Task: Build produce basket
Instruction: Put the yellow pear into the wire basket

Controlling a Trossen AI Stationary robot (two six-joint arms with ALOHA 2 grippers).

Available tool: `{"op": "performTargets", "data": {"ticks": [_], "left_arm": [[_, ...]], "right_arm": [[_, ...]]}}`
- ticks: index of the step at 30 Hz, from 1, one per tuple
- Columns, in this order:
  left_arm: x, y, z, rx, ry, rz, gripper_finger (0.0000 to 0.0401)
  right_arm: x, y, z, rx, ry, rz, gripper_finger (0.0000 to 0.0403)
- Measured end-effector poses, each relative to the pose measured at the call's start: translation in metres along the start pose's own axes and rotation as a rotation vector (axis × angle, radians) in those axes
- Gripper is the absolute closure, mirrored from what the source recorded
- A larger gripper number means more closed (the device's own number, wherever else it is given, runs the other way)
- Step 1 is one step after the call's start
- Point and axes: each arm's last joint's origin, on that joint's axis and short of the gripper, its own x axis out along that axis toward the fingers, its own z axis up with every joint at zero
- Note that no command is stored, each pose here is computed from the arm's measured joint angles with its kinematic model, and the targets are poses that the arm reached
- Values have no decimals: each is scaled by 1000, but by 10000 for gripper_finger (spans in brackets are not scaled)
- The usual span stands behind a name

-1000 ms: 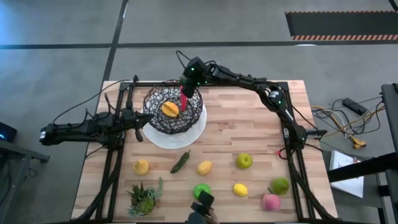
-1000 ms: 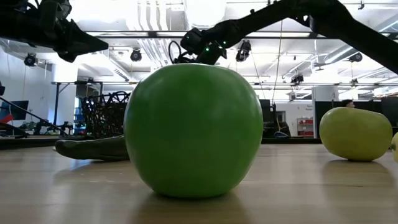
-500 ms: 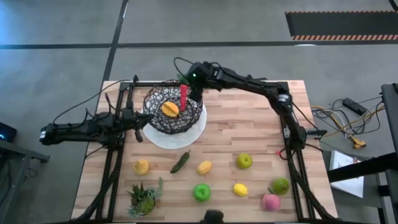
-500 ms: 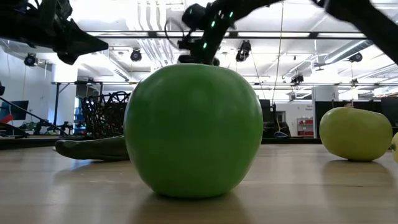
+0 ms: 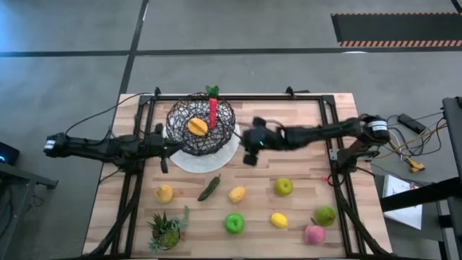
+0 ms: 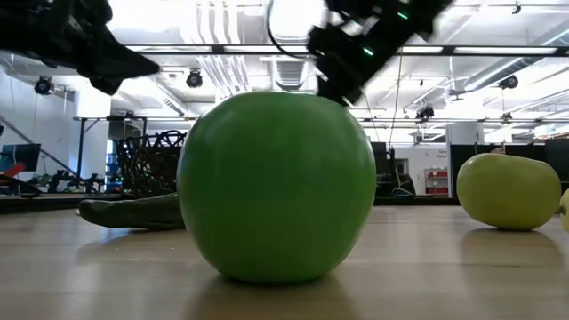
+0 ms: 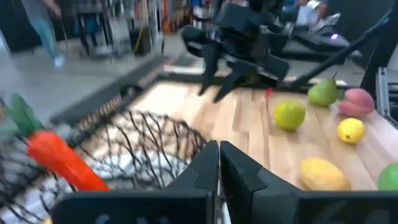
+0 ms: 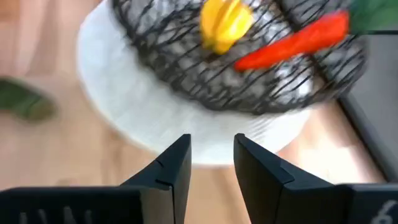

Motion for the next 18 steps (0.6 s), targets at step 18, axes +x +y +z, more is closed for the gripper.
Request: {"op": "performTargets", "data": {"ticks": [18], "left_arm": [[15, -61, 57, -287, 1314, 254, 400]], "right_arm": [[-16, 27, -88, -43, -322, 54, 330]]}}
